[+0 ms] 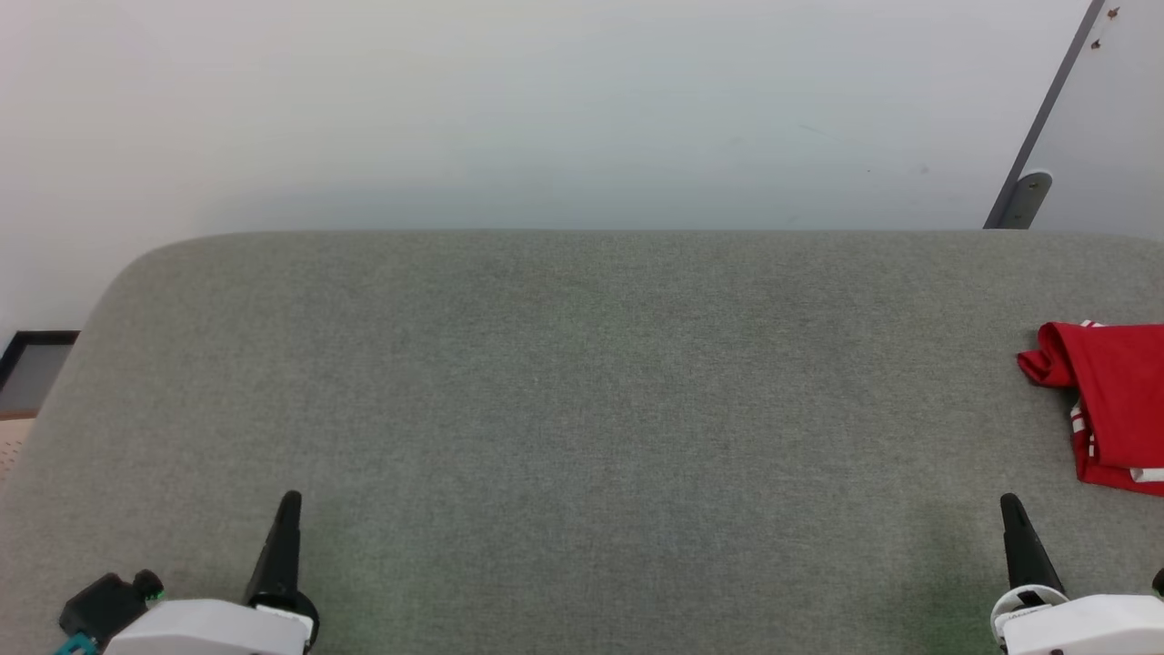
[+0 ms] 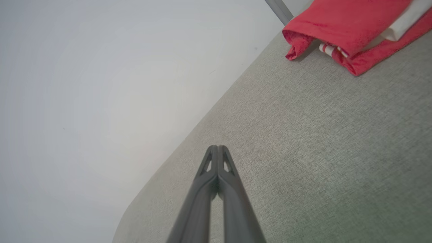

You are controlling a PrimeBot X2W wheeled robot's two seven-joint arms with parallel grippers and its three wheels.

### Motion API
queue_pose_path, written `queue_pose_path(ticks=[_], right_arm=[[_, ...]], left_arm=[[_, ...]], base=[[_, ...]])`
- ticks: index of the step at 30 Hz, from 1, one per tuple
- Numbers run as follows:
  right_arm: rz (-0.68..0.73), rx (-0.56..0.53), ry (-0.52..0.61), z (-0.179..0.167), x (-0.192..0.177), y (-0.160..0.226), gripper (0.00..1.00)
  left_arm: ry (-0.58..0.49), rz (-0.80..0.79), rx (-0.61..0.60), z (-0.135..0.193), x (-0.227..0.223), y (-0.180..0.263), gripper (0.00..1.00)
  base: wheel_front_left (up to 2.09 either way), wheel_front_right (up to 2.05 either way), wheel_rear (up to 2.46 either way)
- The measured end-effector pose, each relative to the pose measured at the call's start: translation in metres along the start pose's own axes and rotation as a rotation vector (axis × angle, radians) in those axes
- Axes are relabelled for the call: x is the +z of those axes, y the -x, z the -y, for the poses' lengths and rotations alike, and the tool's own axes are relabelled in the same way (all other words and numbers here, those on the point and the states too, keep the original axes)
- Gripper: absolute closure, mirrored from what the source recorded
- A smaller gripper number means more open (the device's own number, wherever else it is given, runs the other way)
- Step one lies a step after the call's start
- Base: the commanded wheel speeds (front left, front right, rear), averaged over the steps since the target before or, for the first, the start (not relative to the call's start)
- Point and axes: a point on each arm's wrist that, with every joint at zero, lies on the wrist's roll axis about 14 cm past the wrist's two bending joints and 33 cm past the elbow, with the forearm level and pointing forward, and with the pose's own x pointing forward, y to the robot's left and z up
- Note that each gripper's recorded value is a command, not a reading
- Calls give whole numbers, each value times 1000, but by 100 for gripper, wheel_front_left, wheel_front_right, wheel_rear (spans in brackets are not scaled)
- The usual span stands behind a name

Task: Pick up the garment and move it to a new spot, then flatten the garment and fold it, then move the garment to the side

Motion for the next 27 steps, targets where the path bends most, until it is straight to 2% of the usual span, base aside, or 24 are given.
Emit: queue_pose_path(ticks=[27], right_arm=[[-12, 32, -303, -13, 3, -8, 100]], left_arm=[[266, -16, -15, 12, -9, -8, 100]], base=[[0, 0, 0]])
